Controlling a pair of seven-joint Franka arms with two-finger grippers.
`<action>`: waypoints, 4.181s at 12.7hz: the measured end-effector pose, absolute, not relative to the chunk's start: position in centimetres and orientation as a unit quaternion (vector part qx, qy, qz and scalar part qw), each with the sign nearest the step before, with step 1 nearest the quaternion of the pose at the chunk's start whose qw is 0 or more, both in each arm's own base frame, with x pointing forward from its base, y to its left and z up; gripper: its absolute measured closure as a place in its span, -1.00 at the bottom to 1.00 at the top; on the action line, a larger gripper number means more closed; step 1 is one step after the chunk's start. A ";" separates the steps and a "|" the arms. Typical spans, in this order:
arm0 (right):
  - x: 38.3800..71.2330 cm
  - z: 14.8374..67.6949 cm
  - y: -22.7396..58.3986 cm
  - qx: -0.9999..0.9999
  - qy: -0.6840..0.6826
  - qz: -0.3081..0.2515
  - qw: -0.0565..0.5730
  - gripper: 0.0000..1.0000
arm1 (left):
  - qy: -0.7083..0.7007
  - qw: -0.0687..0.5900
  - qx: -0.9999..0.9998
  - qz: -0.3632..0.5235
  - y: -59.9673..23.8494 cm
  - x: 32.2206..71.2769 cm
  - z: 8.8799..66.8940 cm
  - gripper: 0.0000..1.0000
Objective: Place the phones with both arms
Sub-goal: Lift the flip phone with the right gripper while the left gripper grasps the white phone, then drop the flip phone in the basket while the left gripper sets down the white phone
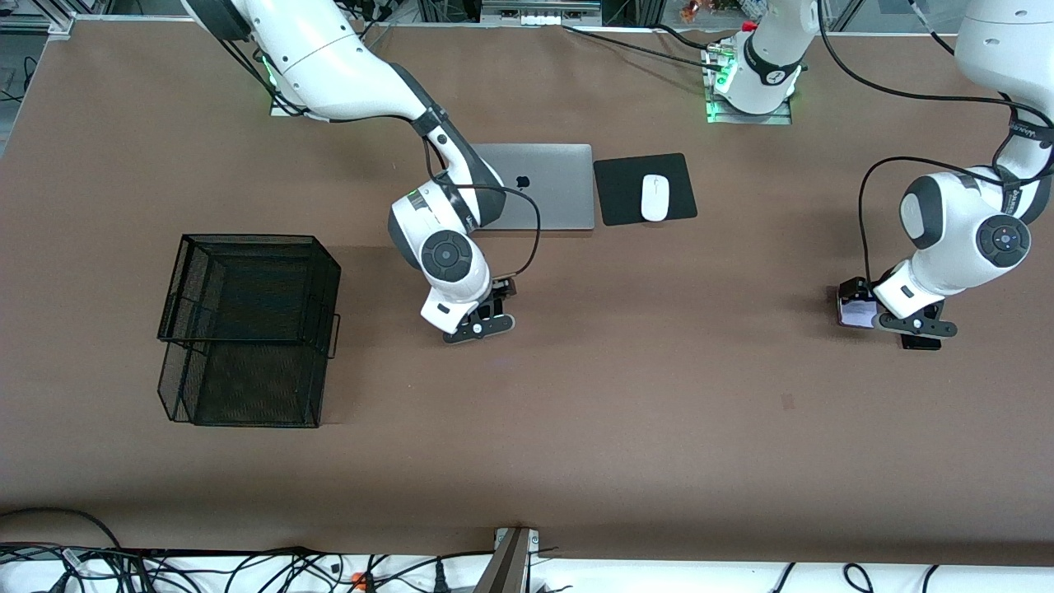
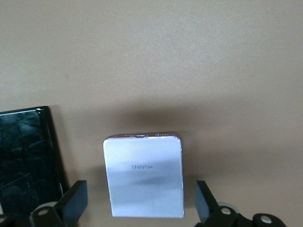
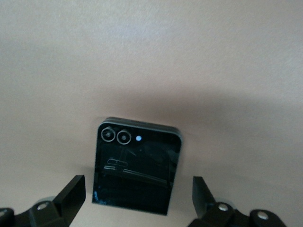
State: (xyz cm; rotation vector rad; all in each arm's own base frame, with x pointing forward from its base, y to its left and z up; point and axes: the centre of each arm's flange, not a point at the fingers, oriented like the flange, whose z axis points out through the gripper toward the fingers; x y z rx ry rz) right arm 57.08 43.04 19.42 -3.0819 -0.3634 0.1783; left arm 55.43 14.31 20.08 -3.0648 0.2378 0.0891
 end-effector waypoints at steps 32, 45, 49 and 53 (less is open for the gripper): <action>65.2 42.0 22.0 -0.998 -0.015 0.018 -0.063 -0.64 | 0.013 -0.006 -0.998 0.055 5.6 63.3 23.9 -0.69; 62.0 36.1 0.0 -0.996 -0.046 0.068 -0.037 -0.64 | -0.106 -0.038 -0.994 0.011 -41.2 61.0 23.8 -0.69; 61.0 33.7 -1.1 -0.996 -0.033 0.074 -0.024 -0.64 | -0.080 -0.064 -0.995 -0.010 -50.5 58.9 22.4 -0.69; 60.9 33.3 -1.2 -0.996 -0.030 0.077 -0.022 -0.64 | -0.088 -0.060 -0.994 -0.033 -55.1 56.8 19.0 -0.69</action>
